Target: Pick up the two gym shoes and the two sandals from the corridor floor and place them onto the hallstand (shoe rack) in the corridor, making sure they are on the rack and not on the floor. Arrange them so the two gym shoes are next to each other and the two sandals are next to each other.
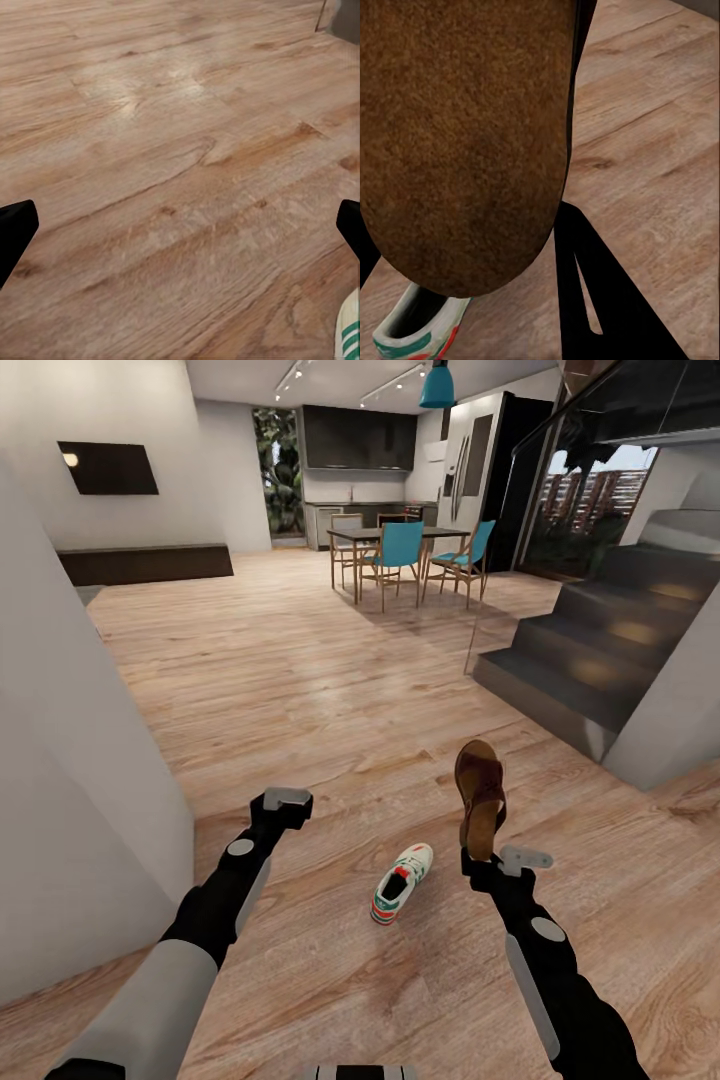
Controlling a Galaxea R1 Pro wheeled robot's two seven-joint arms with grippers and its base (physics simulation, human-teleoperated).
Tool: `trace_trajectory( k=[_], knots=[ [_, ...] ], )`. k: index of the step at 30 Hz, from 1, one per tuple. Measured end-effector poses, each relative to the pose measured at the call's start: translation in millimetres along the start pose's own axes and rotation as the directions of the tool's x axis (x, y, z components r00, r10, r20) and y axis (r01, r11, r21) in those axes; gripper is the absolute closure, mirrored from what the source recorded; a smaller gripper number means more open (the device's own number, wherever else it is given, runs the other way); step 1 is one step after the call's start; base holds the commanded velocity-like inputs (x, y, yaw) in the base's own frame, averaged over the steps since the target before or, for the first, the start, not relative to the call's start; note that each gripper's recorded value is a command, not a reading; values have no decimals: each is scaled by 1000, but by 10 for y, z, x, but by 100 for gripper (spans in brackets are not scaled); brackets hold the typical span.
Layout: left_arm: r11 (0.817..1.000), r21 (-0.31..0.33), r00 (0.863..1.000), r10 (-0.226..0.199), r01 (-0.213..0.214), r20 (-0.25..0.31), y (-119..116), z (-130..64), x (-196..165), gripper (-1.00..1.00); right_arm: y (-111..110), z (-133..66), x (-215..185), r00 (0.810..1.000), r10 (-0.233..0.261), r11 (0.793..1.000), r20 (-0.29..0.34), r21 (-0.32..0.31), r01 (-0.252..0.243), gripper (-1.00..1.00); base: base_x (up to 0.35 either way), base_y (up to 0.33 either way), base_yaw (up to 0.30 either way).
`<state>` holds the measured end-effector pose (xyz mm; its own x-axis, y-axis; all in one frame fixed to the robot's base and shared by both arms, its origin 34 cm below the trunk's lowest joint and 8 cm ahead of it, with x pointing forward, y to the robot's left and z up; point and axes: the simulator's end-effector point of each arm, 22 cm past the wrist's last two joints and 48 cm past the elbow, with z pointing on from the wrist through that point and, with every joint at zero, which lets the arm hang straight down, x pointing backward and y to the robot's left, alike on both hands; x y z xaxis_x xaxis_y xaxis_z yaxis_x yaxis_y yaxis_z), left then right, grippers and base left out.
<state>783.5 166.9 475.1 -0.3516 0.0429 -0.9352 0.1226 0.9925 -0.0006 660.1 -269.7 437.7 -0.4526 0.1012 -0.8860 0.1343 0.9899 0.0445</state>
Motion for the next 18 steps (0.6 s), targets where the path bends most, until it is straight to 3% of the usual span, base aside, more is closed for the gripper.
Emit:
trace_trajectory(
  k=[4, 13, 18],
  knots=[
    [1000, 3, 1000, -3, 3, -1, -18, 0, 7, -100, 6, 1, 23, 1000, 1, 1000, -9, -2, -1, 100, 0, 0, 0],
    [1000, -19, 997, 10, -11, -72, 155, -89, 365, -100, -42, -5, -65, 1000, 2, 1000, 16, 7, -2, 100, 10, 0, -10],
    [1000, -18, 995, 9, -11, -104, 150, -115, 537, -100, -34, -29, -202, 999, 5, 1000, 45, 5, -5, 100, 120, 57, -223]
  ],
)
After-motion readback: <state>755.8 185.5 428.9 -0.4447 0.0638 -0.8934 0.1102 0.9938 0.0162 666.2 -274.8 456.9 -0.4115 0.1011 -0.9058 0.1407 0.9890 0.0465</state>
